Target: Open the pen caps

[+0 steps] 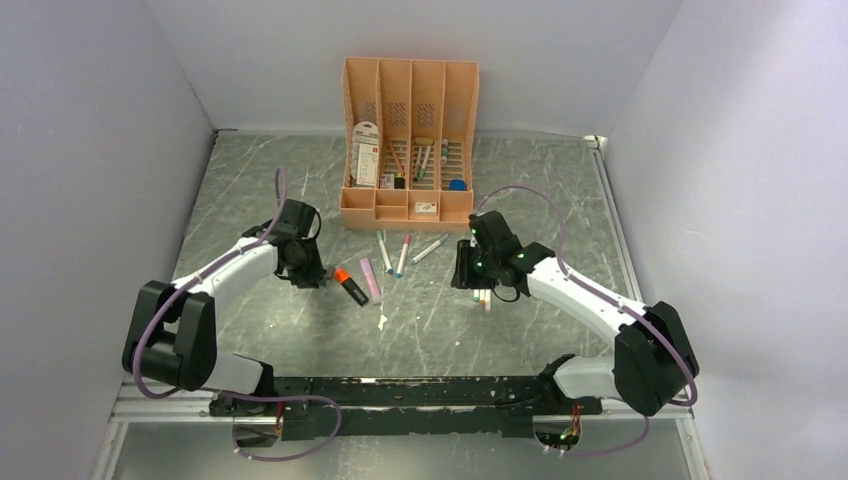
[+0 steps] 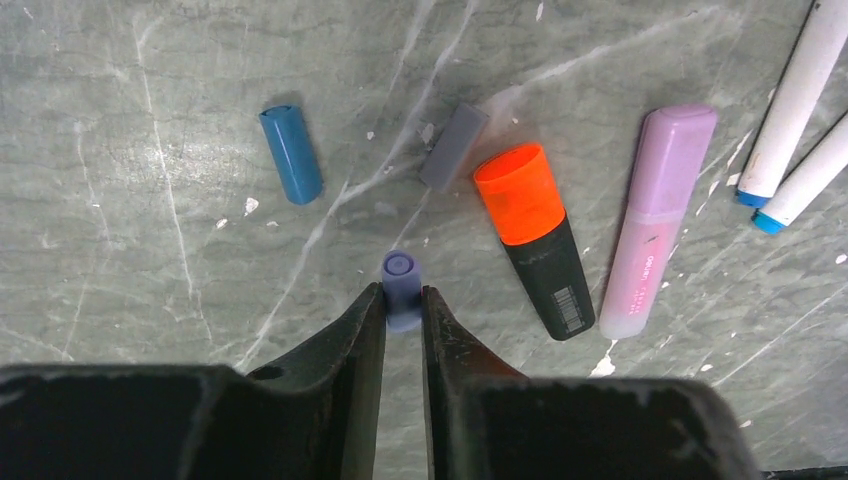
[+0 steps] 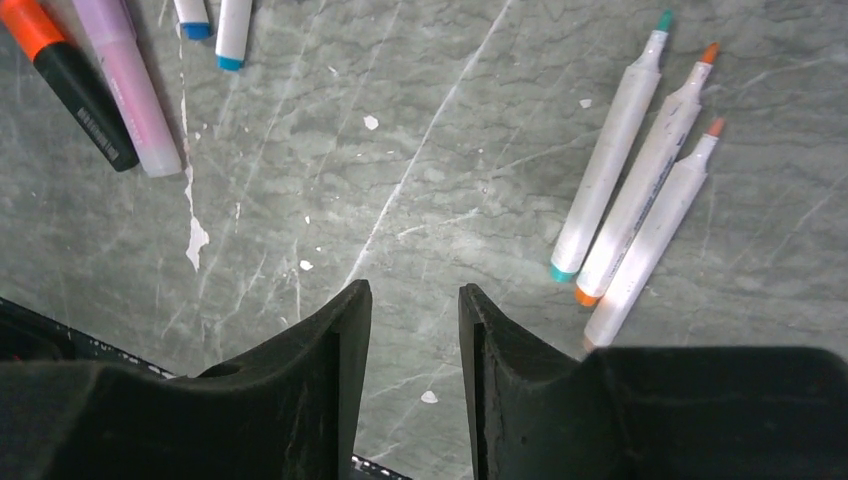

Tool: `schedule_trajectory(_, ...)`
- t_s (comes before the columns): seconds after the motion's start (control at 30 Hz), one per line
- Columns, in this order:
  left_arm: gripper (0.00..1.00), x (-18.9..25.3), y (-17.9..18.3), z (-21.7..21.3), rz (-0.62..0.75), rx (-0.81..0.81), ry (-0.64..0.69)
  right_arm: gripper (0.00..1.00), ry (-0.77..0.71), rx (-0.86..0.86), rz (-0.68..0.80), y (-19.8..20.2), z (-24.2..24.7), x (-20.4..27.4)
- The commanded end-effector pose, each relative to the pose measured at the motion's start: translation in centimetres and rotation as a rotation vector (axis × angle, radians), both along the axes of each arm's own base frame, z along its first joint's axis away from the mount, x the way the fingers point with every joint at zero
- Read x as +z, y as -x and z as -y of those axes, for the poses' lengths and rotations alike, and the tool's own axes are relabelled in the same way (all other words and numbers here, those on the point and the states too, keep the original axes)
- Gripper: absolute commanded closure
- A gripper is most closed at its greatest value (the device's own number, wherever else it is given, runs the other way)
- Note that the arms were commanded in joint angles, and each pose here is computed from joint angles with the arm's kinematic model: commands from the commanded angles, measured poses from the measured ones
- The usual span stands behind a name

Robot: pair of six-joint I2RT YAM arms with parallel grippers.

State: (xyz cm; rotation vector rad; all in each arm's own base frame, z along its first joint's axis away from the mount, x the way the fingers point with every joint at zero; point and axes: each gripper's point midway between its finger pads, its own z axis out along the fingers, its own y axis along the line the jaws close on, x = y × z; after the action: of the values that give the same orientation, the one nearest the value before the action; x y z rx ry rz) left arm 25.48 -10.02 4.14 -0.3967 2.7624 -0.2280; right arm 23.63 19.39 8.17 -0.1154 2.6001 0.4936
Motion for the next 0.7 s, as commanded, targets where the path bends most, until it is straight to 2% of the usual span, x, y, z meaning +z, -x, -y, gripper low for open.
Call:
schedule_trajectory(0.0,0.72,0.1,-0.7,-0.3,0.010,-0.008,-0.022,0.62,-0.025,0.048,0.010,-0.1,-1.5,0.6)
schedule_trajectory(0.07,0.69,0.0,-0.7,-0.2,0.007,-0.011,-0.019,0.61,-0.021,0.066,0.010,-0.1,-1.9,0.6)
schedule_trajectory(0.17,0.53,0.2,-0.8,0.2,0.006,-0.015,0.000,0.60,0.000,0.075,0.014,-0.6,-2.1,0.5)
schedule_trajectory(0.23,0.47,0.6,-0.8,0.7,0.009,-0.018,0.037,0.59,0.025,0.075,0.015,-1.3,-2.1,0.3)
schedule_trajectory(0.5,0.32,4.3,-1.2,1.9,0.072,-0.067,0.103,0.54,0.114,-0.001,0.013,-6.1,-3.6,-0.6)
schedule_trajectory(0.57,0.22,5.6,-1.2,2.2,0.094,-0.093,0.123,0.50,0.141,-0.021,0.002,-7.5,-4.1,-1.4)
schedule_trajectory(0.6,0.13,6.1,-1.2,2.5,0.108,-0.108,0.139,0.47,0.152,-0.033,0.001,-8.2,-4.4,-1.6)
schedule_trajectory(0.63,0.01,6.7,-1.0,2.8,0.119,-0.127,0.157,0.44,0.163,-0.043,-0.002,-8.9,-4.6,-1.9)
schedule_trajectory(0.67,0.01,7.2,-0.8,3.1,0.130,-0.146,0.176,0.39,0.173,-0.051,-0.005,-9.4,-4.8,-2.2)
